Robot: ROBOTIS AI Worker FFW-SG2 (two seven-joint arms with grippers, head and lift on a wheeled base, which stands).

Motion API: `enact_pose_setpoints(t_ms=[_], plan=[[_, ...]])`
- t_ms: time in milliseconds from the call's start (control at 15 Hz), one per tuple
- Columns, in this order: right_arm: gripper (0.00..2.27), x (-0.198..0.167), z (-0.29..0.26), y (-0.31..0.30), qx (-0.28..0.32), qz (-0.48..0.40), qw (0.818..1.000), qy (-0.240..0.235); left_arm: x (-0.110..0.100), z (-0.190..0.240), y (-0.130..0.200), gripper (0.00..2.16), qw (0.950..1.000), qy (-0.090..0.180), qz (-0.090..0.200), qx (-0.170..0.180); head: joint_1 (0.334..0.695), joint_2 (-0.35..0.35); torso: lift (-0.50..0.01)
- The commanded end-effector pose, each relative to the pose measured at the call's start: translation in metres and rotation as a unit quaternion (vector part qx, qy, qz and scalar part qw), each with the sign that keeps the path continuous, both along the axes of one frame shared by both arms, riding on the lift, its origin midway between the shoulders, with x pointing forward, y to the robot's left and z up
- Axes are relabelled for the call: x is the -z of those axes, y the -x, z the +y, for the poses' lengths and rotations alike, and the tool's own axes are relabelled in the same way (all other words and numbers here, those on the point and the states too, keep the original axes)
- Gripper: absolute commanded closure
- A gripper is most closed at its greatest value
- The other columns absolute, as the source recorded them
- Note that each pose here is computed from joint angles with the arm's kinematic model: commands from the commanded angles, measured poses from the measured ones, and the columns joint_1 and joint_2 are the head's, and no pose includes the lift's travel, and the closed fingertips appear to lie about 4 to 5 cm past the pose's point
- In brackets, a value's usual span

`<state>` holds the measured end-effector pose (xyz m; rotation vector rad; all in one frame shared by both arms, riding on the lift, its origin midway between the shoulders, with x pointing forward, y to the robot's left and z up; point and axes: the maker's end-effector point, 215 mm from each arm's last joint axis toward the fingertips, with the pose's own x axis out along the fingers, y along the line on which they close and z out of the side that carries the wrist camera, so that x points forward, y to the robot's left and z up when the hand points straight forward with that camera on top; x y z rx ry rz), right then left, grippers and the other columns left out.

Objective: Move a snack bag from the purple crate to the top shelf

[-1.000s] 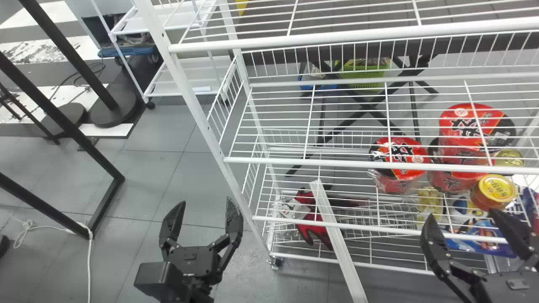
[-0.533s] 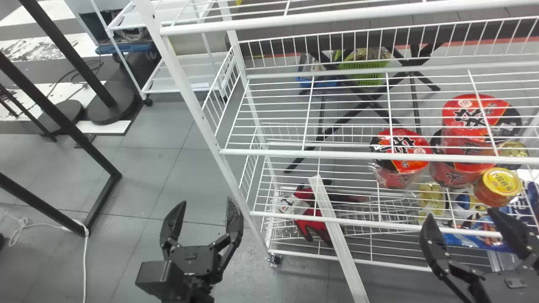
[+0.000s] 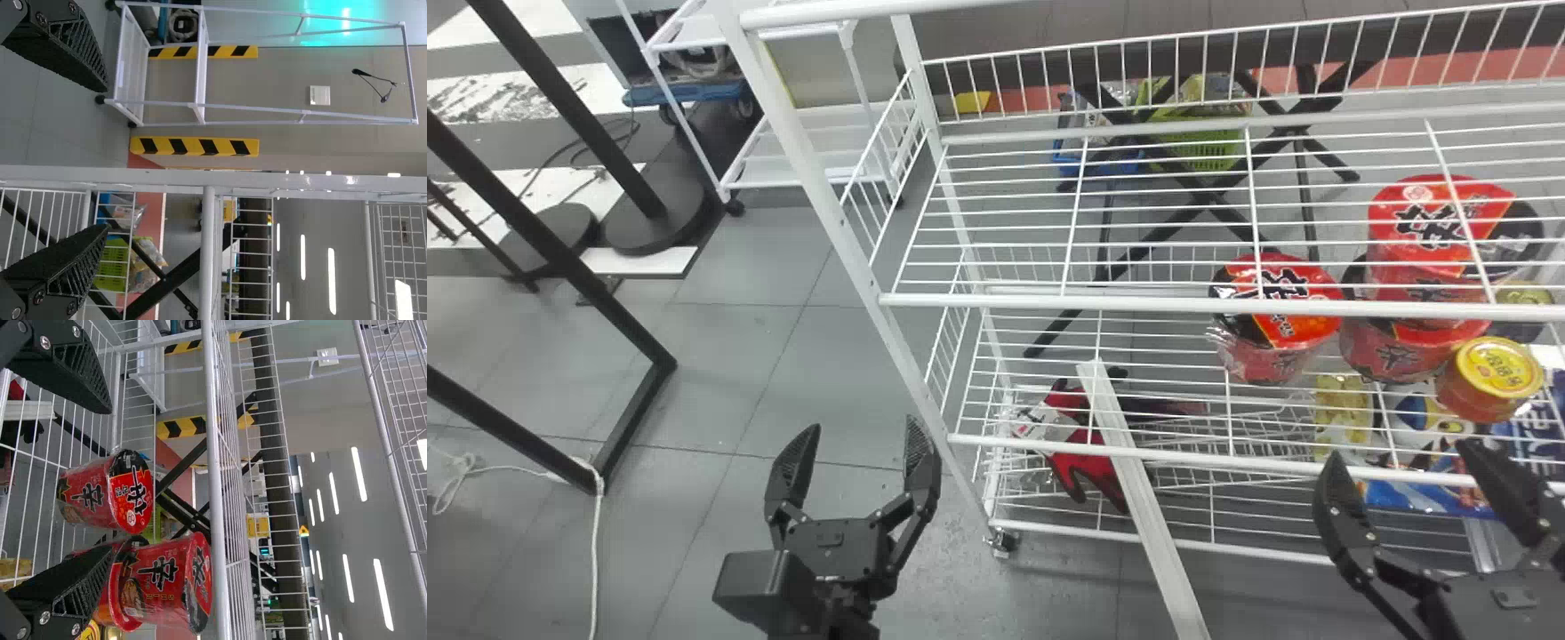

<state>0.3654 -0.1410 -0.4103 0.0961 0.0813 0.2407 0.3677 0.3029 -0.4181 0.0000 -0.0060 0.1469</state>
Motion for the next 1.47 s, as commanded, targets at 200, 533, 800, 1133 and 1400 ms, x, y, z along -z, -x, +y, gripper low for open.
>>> enact_pose_setpoints(t_ms=[200,533,800,1133,1400], plan=[[0.08,0.000,0.000,0.001,0.000,0.000,1.000,0.000,0.000,0.000,0.002,0.08,1.0000,0.000,0.000,0.000,0.695,0.250,-0.442],[0.08,-0.010,0.002,0.003,-0.005,-0.019,1.000,0.001,0.000,0.000,0.002,0.08,1.0000,-0.001,0.001,0.000,0.695,0.251,-0.450],[0.08,-0.011,0.002,0.004,-0.004,-0.022,1.000,0.000,0.000,0.000,0.002,0.08,1.0000,-0.001,0.001,0.001,0.695,0.255,-0.450],[0.09,-0.014,-0.003,0.010,-0.007,-0.021,1.000,0.005,0.000,0.000,0.001,0.08,1.0000,0.000,0.000,0.001,0.695,0.255,-0.450],[0.09,-0.012,-0.028,0.017,0.009,0.004,1.000,0.016,0.002,0.000,0.001,0.08,1.0000,0.001,0.002,0.000,0.695,0.236,-0.450]])
